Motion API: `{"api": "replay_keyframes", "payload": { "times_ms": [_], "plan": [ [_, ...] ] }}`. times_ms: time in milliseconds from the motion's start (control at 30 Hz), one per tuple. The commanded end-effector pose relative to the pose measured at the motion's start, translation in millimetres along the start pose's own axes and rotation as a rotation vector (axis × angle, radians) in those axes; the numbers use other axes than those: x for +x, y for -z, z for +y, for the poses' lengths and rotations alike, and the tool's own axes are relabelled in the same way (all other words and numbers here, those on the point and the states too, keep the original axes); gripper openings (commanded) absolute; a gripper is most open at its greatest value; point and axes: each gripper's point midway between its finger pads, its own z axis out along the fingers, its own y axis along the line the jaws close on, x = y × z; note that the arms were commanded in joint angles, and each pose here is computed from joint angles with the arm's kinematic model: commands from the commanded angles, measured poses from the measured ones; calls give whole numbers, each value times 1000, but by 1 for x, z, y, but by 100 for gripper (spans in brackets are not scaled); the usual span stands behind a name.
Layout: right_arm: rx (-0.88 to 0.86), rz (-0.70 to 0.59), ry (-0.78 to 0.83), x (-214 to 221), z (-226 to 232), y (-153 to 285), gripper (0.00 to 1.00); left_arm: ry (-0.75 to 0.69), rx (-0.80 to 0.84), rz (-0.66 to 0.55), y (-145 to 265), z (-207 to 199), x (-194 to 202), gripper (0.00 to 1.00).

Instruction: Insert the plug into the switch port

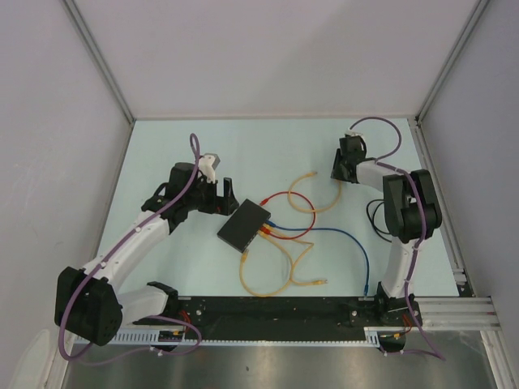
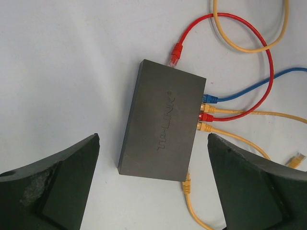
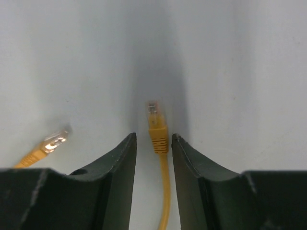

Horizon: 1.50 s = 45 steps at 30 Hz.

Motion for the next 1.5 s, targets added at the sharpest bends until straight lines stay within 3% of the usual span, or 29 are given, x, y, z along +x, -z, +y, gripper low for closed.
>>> {"api": "replay_keyframes", "payload": {
  "times_ms": [0,100,367,500,700,900,1100,1200,1333,1467],
  "plan": [
    [16,29,-50,4,5,-4,39,-6,4,-32,0,0,-8,98],
    [26,50,-56,12,3,-8,37,-5,7,-35,0,0,-9,98],
    [53,77,-12,23,6,-5,1,-6,14,-36,0,-2,-10,98],
    [34,-15,36,-14,9,26,0,-8,17,-51,3,-3,-13,98],
    [-34,-254,75,-108,8,125,0,-5,26,-75,8,-6,-18,98],
    [-234,-481,209,-158,53,260,0,3,7,-113,16,-4,-27,98],
    [-615,-519,352,-113,141,367,0,25,-61,-167,26,9,-37,97],
    [-764,-442,449,-63,185,392,0,41,-128,-194,32,21,-41,97],
    [-889,-272,546,18,228,394,0,84,-260,-246,45,46,-46,96],
    [-898,-40,660,125,250,347,0,99,-351,-258,53,63,-45,95]
  ]
}}
